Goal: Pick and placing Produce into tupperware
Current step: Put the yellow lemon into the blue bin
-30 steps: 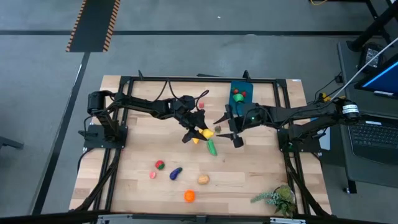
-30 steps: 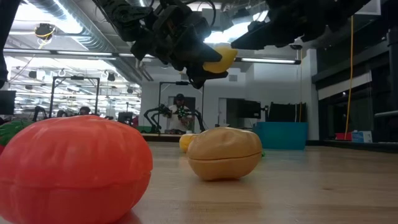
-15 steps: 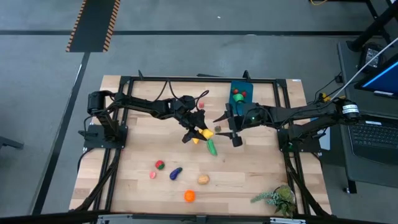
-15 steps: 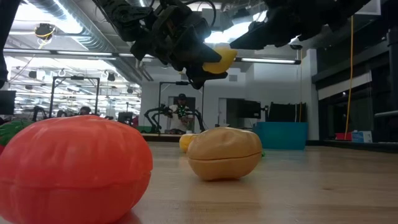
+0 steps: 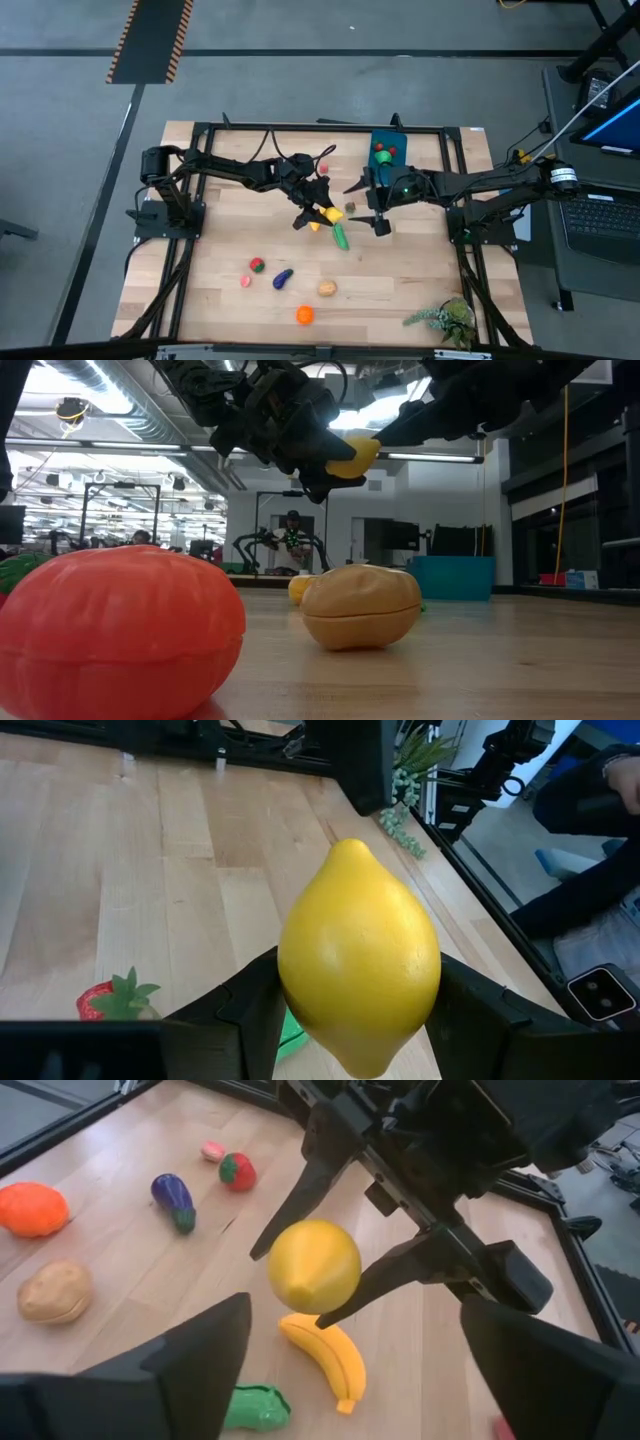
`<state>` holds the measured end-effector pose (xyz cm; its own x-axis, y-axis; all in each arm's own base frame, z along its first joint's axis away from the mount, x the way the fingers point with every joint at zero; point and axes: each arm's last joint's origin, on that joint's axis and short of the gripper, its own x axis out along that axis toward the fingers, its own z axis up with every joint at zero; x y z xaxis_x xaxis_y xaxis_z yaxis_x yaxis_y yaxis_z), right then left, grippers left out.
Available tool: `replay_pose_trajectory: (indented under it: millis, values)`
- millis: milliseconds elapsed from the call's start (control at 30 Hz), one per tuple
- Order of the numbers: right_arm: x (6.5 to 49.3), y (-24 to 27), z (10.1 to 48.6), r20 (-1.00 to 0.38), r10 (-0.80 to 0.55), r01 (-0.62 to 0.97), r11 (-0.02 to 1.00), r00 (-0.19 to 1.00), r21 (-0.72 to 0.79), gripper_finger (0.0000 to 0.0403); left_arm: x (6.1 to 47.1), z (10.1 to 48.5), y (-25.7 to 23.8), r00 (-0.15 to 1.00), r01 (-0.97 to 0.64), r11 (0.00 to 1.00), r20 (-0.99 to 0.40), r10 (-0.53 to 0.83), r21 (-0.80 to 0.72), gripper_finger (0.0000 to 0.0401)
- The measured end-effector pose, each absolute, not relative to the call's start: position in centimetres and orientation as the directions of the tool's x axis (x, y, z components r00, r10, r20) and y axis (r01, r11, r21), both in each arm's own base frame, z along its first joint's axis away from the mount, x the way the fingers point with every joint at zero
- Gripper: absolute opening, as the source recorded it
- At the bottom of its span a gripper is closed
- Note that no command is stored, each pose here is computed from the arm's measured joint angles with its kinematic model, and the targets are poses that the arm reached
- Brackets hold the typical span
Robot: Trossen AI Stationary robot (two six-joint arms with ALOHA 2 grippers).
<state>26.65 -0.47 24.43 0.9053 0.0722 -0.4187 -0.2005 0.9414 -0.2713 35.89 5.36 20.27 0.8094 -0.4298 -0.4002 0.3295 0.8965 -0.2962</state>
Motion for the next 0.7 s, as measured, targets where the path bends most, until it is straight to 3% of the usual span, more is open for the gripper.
replay_pose_trajectory:
  millis: [167,700]
  values:
    - [26.65,-0.48,24.44,-0.417,0.072,-0.197,0.943,0.906,-0.267,0.0379,35.89,20.27,5.36,0.809,0.329,0.896,-0.4,-0.43,-0.296,0.0193]
    - [26.7,-0.48,24.53,-0.409,0.071,-0.186,0.95,0.91,-0.25,0.0381,35.81,20.13,5.34,0.802,0.329,0.896,-0.413,-0.431,-0.297,0.019]
